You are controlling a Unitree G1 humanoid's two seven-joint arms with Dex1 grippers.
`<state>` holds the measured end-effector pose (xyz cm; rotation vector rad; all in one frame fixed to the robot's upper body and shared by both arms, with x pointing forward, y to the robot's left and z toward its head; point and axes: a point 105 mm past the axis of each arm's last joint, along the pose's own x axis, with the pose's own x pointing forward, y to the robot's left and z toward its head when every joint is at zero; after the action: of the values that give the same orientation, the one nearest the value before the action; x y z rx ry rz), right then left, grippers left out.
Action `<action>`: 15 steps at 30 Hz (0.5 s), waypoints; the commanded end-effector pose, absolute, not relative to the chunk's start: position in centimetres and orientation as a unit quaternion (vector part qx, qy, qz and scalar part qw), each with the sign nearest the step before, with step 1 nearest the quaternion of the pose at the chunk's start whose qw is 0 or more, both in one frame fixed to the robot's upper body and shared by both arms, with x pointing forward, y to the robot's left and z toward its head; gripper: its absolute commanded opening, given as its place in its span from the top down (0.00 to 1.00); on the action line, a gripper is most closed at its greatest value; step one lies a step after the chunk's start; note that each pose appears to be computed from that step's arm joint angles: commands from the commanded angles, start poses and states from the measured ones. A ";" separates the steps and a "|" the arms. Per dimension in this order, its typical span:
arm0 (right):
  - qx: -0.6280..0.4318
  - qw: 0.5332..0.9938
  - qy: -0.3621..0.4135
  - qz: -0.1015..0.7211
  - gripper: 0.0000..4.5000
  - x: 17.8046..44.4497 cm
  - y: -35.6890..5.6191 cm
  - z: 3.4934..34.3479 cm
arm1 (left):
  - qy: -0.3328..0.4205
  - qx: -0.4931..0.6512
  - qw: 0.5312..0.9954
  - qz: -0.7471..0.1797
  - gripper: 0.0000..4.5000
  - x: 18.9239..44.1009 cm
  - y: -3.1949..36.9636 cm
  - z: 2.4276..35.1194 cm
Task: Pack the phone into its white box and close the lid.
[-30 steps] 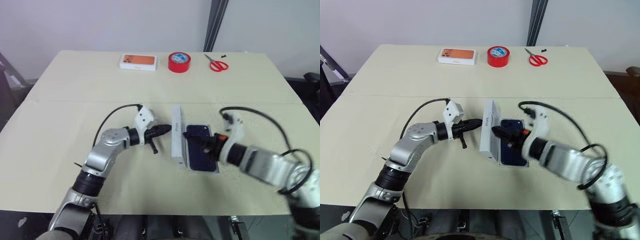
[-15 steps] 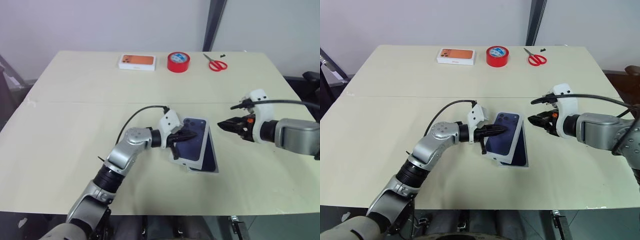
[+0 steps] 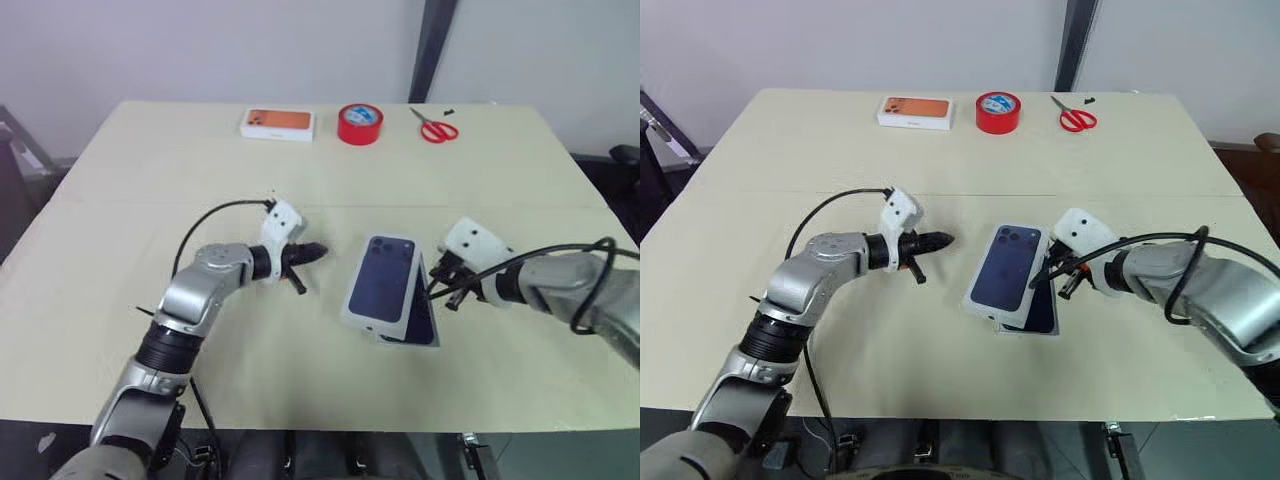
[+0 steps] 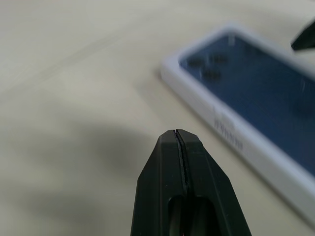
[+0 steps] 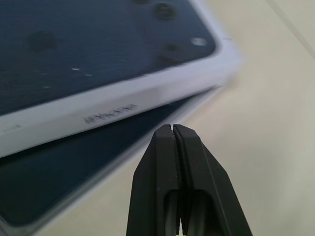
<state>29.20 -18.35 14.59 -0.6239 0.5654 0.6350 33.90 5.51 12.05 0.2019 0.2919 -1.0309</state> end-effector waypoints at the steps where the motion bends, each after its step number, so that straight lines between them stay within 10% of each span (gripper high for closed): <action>1: -0.320 0.858 0.246 0.319 0.99 29.2 -17.1 15.3 | 0.155 0.119 0.826 -0.529 1.00 32.9 3.5 11.7; 15: -0.332 0.848 0.252 0.327 0.99 28.7 -17.3 15.2 | 0.147 0.094 0.761 -0.625 1.00 30.0 -0.5 12.8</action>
<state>29.02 -17.87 14.21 -0.6811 0.5763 0.6618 30.85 1.04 10.45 0.2014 0.4074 -1.2776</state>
